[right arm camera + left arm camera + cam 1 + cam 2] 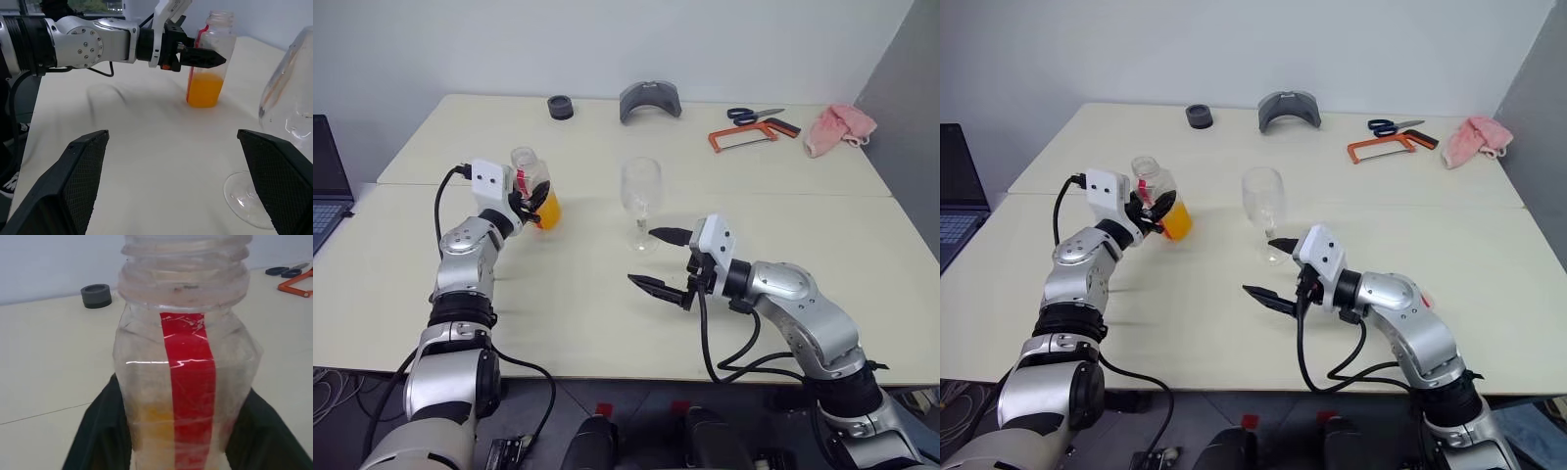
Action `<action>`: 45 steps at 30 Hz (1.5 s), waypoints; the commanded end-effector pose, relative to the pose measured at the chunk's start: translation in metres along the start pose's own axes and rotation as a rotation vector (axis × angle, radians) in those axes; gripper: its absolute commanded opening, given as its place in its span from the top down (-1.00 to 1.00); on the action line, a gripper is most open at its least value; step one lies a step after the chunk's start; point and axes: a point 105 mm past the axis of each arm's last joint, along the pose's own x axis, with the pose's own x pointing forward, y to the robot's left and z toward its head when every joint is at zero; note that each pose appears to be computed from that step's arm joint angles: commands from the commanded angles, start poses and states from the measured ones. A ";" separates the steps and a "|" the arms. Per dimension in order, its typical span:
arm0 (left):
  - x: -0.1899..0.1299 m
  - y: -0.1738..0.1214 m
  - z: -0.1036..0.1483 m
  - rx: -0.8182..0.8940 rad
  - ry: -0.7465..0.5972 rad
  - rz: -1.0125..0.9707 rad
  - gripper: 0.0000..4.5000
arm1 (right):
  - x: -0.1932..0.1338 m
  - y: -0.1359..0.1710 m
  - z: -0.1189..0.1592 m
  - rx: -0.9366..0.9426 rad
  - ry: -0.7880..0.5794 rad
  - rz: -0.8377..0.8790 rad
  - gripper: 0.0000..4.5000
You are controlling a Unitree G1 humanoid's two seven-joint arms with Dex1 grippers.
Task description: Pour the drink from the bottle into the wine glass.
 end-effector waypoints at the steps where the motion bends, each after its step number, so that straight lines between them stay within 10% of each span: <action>1: 0.002 0.002 0.017 0.023 -0.056 -0.006 0.22 | 0.001 -0.001 0.026 -0.070 -0.097 -0.017 -1.00; 21: 0.021 -0.087 0.114 0.650 -0.315 -0.240 0.24 | -0.026 -0.040 0.030 -0.030 -0.122 -0.254 -1.00; 45: 0.031 -0.105 0.135 1.166 -0.472 -0.258 0.24 | -0.049 -0.062 0.033 -0.039 -0.152 -0.291 -1.00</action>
